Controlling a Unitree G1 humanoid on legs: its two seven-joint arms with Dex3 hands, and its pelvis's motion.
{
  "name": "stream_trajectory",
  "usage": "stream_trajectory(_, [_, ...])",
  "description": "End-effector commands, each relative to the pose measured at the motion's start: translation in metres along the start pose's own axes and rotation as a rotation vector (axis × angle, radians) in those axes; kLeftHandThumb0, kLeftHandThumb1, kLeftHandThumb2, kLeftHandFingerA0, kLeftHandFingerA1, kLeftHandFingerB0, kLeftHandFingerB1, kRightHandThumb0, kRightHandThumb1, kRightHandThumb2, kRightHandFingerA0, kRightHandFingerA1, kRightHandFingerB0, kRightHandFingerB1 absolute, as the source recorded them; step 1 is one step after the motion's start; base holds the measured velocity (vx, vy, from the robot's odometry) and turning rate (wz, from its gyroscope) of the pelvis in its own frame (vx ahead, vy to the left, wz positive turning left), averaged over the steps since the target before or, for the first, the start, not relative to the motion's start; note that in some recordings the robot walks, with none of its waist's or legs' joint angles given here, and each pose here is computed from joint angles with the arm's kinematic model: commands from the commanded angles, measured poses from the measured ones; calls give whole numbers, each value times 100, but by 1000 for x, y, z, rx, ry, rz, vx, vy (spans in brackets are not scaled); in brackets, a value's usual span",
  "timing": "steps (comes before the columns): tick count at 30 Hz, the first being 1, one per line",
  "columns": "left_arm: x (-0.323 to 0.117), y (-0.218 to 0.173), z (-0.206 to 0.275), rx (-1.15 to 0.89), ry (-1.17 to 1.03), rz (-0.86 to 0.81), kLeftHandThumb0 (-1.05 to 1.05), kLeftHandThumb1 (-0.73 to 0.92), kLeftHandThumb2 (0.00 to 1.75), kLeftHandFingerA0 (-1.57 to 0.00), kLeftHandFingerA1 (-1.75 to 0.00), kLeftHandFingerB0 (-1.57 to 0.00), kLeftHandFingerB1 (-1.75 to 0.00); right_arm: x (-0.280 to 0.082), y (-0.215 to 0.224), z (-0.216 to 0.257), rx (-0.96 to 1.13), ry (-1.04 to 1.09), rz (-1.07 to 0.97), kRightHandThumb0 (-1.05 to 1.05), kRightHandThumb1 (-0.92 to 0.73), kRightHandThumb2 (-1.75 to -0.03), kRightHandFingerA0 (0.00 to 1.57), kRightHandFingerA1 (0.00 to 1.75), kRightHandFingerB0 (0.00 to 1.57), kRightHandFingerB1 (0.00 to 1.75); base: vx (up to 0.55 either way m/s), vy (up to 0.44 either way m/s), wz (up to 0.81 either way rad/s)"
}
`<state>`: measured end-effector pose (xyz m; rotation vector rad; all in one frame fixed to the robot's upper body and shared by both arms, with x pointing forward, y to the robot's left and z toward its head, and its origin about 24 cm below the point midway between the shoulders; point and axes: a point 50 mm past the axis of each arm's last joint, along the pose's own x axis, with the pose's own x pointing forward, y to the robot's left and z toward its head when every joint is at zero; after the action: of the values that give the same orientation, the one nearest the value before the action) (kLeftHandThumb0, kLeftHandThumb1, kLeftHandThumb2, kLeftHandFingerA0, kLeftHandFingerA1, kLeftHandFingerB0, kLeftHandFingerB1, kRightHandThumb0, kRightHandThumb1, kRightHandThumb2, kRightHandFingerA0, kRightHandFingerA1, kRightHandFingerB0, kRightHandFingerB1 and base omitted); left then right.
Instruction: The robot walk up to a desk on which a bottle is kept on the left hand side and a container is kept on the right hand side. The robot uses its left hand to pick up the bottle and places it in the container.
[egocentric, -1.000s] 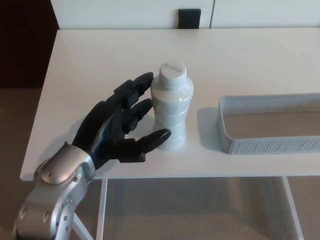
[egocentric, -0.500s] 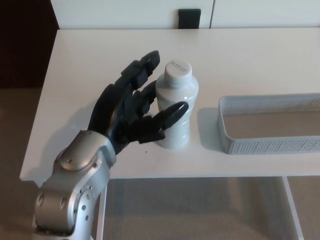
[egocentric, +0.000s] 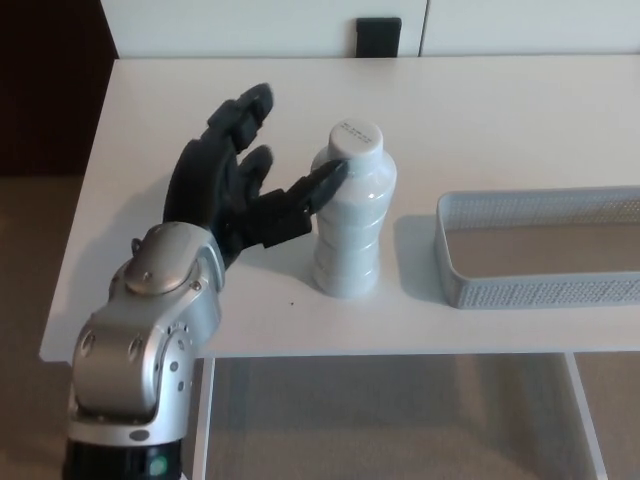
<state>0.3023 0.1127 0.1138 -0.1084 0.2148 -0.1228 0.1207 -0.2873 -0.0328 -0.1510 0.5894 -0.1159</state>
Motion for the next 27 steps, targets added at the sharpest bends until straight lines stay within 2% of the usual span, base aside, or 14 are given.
stream_trajectory(1, [6,10,-6,43,58,101,-33,42,61,-4,-28,-6,-22,0,-3,1,-34,25,-13,-26,-73,-61,42,48,41,45,0,0,0])
stream_trajectory(2, [7,10,-7,63,66,93,-36,42,62,-4,-25,-5,-22,1,-3,2,-30,22,-11,-26,-72,-61,43,49,42,46,0,0,0])
stream_trajectory(3, [8,10,-11,110,74,67,-36,31,68,0,-27,0,-21,1,-3,2,-23,18,-11,-27,-71,-60,45,51,43,47,0,0,0])
stream_trajectory(8, [7,9,-15,161,78,12,-37,29,65,0,-23,0,-16,2,-3,3,-19,13,-9,-26,-72,-61,41,48,41,46,0,0,0])
stream_trajectory(9, [6,7,-16,172,88,-12,-48,33,64,0,-7,0,-1,2,-3,3,-21,13,-10,-27,-71,-61,41,47,41,46,0,0,0])
stream_trajectory(14, [-2,-2,-17,250,91,-124,-49,34,64,0,-12,0,0,5,-2,8,-30,5,-12,-28,-72,-61,45,50,42,46,0,0,0])
stream_trajectory(16, [-8,-4,-18,299,84,-187,-52,35,66,0,-12,0,-1,5,-2,9,-27,6,-18,-26,-72,-61,44,49,42,46,0,0,0])
stream_trajectory(17, [-12,-4,-20,328,79,-229,-52,35,65,0,-6,0,0,6,-2,10,-30,5,-19,-26,-73,-61,43,48,42,46,0,0,0])
stream_trajectory(21, [-25,5,-33,486,102,-351,-57,37,68,0,-6,0,0,7,-4,10,-36,3,-18,-27,-71,-60,44,49,42,46,0,0,0])
stream_trajectory(27, [-29,18,-42,526,173,-365,-59,38,68,0,-6,0,0,7,-4,10,-47,3,-12,-27,-71,-60,43,48,42,46,0,0,0])
